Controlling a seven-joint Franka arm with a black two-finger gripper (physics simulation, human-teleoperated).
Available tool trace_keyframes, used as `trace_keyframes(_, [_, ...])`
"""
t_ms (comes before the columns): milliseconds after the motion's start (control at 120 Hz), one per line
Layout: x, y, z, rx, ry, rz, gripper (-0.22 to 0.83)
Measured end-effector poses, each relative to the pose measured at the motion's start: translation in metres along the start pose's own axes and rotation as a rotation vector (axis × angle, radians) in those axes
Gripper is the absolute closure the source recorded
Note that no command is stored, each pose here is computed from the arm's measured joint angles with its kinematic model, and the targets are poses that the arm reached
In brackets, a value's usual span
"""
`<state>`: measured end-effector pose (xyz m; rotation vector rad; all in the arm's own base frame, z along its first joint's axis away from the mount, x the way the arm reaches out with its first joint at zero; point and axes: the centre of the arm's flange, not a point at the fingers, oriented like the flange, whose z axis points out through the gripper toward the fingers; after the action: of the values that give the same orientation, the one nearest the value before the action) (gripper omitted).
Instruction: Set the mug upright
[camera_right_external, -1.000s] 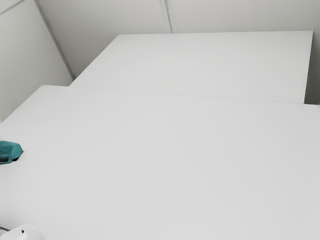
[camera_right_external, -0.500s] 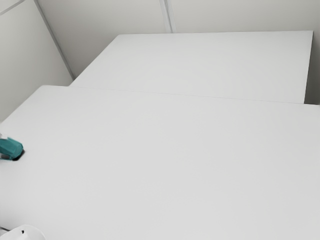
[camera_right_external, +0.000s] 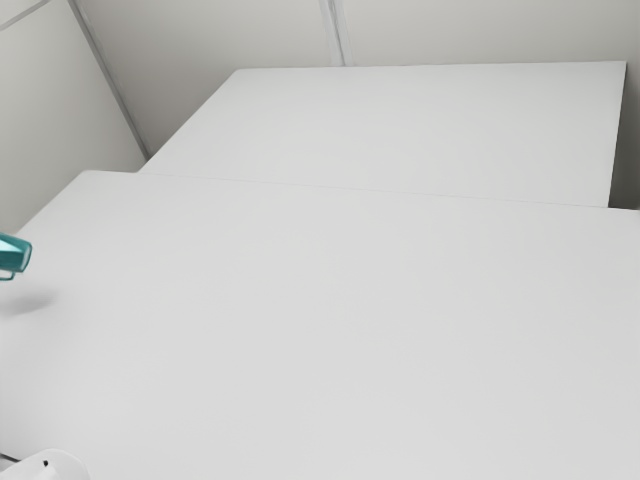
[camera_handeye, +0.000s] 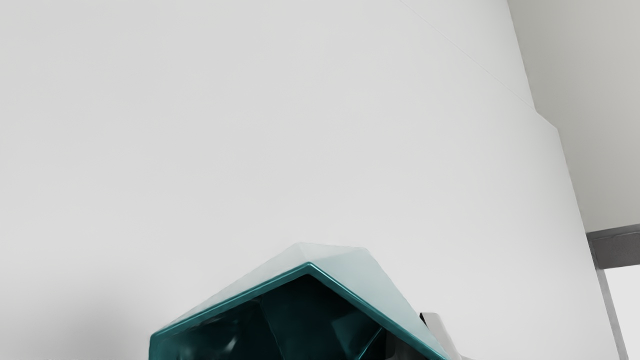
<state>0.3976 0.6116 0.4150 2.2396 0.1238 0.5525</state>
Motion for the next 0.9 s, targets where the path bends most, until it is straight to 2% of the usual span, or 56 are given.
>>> trace_keyframes(108, [0.006, 0.051, 0.004, 0.05, -0.118, -0.036, 0.78])
trace_keyframes(175, [0.019, 0.077, 0.016, 0.1, -0.201, -0.029, 0.79])
trace_keyframes(242, [0.038, 0.114, 0.043, 0.138, -0.296, -0.006, 0.79])
trace_keyframes(458, [0.055, 0.204, 0.138, 0.251, -0.49, 0.054, 0.79])
trace_keyframes(667, [0.053, 0.265, 0.23, 0.364, -0.571, 0.154, 0.79])
trace_keyframes(900, [0.034, 0.304, 0.288, 0.498, -0.548, 0.234, 0.79])
